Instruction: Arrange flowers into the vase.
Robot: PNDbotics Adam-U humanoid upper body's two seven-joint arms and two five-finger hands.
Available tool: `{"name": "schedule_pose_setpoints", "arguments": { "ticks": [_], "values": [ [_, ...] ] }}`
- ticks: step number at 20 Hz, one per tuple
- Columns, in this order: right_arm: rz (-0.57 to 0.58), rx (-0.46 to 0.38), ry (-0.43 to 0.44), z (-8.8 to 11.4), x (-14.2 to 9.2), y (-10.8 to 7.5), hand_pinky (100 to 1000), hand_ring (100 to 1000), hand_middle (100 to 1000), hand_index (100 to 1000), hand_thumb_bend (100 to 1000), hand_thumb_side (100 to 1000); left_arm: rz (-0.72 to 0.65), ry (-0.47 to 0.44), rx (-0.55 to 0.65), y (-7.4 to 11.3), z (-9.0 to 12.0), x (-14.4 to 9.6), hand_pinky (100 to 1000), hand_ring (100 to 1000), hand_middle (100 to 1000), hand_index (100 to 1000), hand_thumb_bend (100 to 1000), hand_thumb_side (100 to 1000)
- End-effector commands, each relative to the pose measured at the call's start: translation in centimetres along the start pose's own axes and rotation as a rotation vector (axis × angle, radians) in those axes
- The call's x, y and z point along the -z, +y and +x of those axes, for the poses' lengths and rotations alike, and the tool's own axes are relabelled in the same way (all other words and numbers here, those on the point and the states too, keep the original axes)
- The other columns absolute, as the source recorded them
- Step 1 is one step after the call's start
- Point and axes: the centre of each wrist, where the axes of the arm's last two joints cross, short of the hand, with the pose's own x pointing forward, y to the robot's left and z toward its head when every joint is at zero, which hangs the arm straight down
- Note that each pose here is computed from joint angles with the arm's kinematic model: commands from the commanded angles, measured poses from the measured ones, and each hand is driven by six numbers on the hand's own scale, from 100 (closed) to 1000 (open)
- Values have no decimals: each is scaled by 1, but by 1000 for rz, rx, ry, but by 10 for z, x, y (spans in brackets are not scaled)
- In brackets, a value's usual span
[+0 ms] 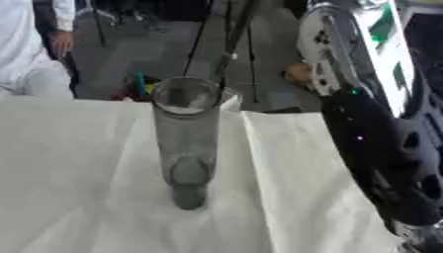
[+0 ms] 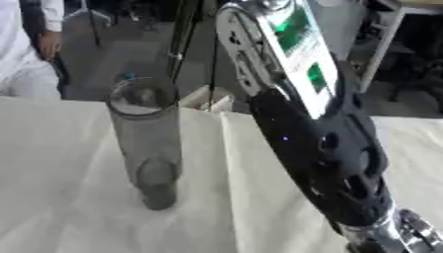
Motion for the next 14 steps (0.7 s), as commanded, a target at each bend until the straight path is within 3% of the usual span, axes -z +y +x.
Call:
{"name": "schedule_pose_setpoints", "arguments": {
  "ticks": [1, 14],
  "values": [
    [-79, -29, 34, 11, -1, -3, 100, 100, 100, 100, 100, 416, -3, -37, 6, 3, 6, 8, 755, 840, 851, 936, 100, 967],
    [-92, -9, 33, 7, -1, 0, 100, 100, 100, 100, 100, 415, 4, -54, -7, 1, 8, 13, 754, 839, 850, 936, 100, 967]
  ]
}}
